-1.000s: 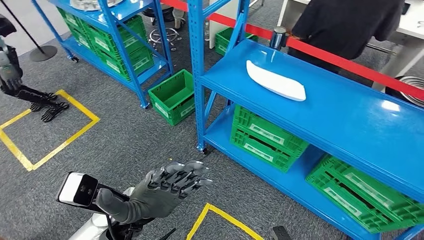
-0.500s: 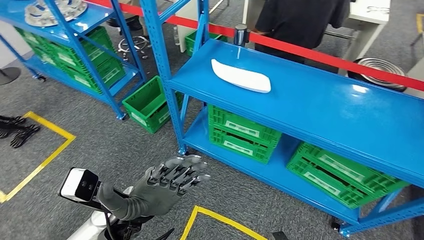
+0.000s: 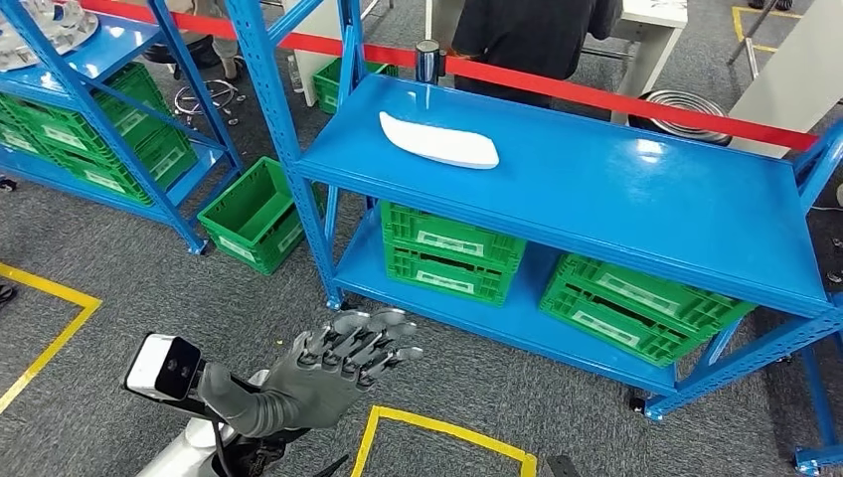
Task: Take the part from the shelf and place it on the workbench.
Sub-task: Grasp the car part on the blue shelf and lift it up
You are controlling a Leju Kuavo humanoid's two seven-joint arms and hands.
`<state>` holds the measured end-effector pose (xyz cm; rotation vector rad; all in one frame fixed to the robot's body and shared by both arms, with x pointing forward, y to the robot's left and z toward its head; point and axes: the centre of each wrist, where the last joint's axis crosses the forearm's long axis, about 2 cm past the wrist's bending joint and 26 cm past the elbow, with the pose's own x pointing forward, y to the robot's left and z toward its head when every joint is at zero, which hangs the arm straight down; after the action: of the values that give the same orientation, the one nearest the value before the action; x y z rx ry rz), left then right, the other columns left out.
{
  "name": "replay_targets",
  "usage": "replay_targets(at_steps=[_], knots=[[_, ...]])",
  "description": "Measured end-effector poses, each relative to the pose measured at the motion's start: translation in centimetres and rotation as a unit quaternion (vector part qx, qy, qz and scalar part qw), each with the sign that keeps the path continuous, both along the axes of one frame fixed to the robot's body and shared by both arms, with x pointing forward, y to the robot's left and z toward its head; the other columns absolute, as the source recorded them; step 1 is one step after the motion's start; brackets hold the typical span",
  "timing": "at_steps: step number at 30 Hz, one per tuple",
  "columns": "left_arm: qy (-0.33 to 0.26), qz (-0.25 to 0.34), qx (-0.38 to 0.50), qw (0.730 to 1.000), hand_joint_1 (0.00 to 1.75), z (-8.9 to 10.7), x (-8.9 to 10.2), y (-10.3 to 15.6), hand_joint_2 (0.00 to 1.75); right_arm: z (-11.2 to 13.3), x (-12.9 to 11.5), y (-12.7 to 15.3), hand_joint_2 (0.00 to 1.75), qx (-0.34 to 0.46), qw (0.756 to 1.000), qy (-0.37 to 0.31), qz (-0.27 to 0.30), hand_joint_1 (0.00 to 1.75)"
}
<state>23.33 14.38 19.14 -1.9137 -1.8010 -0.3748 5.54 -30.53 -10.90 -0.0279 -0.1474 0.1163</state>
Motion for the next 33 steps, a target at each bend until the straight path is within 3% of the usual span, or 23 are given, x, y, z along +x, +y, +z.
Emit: replay_targets(at_steps=[33], knots=[[-0.002, 0.021, -0.03, 0.999, 0.0, -0.1, -0.4, 0.3, 0.0, 0.0, -0.3, -1.3, 0.0, -0.026, 0.999, 0.009, 0.027, 0.0]])
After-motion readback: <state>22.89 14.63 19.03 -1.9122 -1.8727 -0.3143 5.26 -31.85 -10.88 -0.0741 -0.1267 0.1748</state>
